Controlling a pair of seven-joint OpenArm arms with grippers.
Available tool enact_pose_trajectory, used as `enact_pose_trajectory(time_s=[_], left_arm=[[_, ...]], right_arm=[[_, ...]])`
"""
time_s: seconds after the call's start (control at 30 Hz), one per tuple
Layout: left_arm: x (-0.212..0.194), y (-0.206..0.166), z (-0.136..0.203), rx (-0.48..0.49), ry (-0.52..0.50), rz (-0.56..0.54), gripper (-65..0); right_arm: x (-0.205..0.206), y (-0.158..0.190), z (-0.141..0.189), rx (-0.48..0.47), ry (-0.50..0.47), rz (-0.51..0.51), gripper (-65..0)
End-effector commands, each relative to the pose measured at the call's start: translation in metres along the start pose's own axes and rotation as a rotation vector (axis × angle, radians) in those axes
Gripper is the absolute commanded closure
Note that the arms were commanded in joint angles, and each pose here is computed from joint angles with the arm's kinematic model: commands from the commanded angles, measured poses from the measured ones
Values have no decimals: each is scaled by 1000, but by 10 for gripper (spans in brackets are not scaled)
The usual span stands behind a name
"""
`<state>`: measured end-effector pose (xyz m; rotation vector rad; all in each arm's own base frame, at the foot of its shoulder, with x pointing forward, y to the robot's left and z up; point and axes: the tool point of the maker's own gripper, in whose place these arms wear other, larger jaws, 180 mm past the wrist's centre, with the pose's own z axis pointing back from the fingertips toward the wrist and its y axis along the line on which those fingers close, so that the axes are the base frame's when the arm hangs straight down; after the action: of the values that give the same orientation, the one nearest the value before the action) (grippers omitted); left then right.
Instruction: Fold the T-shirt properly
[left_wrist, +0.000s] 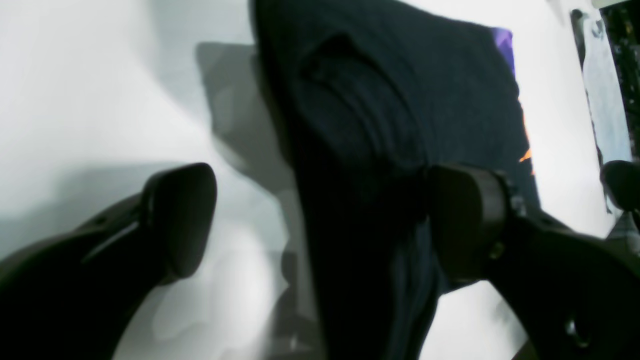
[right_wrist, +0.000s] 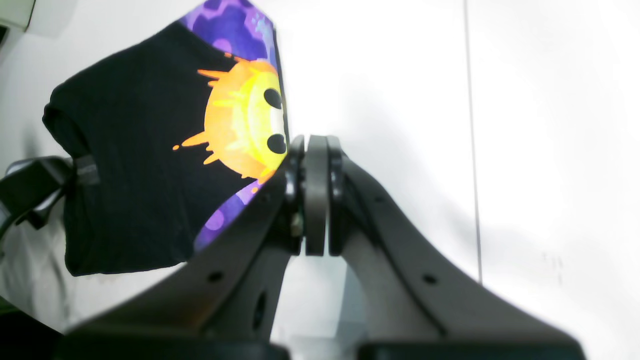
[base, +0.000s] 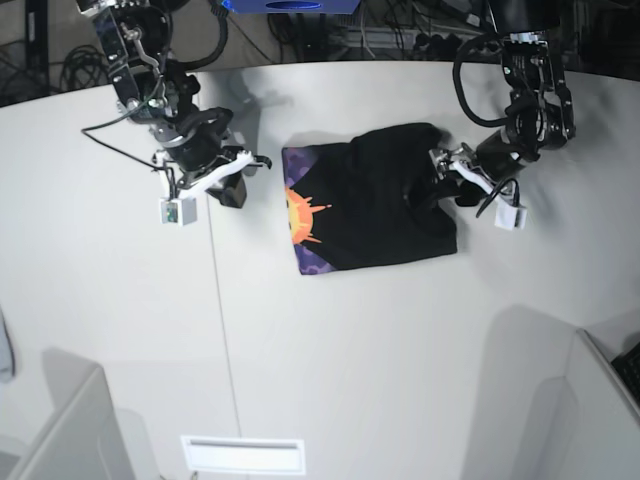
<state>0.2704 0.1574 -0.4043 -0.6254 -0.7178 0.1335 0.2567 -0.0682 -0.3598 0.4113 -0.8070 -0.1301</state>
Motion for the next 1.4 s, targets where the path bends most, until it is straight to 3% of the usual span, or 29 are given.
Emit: enact_pose_trajectory(time_s=[0.0, 0.3, 0.33, 0.5, 0.73, 1.0, 1.2, 1.37], left_arm=[[6, -4, -4, -15, -5, -3, -650], [-12, 8, -18, -7, 55, 59, -650], [-14, 10, -19, -5, 60, 65, -625], [-26, 2, -28, -28, 110, 52, -392], [-41, -5, -30, -46, 196, -17, -13], [-31, 15, -17, 2, 207, -62, 0], [-21, 44, -2, 115, 215, -42, 0], [-24, 46, 0, 120, 292, -134, 0]], right_arm=[[11, 0, 4, 6, -40, 18, 0], [7, -14, 9, -21, -23, 58, 0], [7, -15, 9, -22, -23, 59, 0], [6, -15, 8, -23, -21, 57, 0], [-5, -17, 10, -31, 4, 43, 0], [-11, -57, 25, -153, -19, -71, 0], [-12, -96, 44, -266, -47, -145, 0], [-14, -110, 52, -306, -51, -157, 0]])
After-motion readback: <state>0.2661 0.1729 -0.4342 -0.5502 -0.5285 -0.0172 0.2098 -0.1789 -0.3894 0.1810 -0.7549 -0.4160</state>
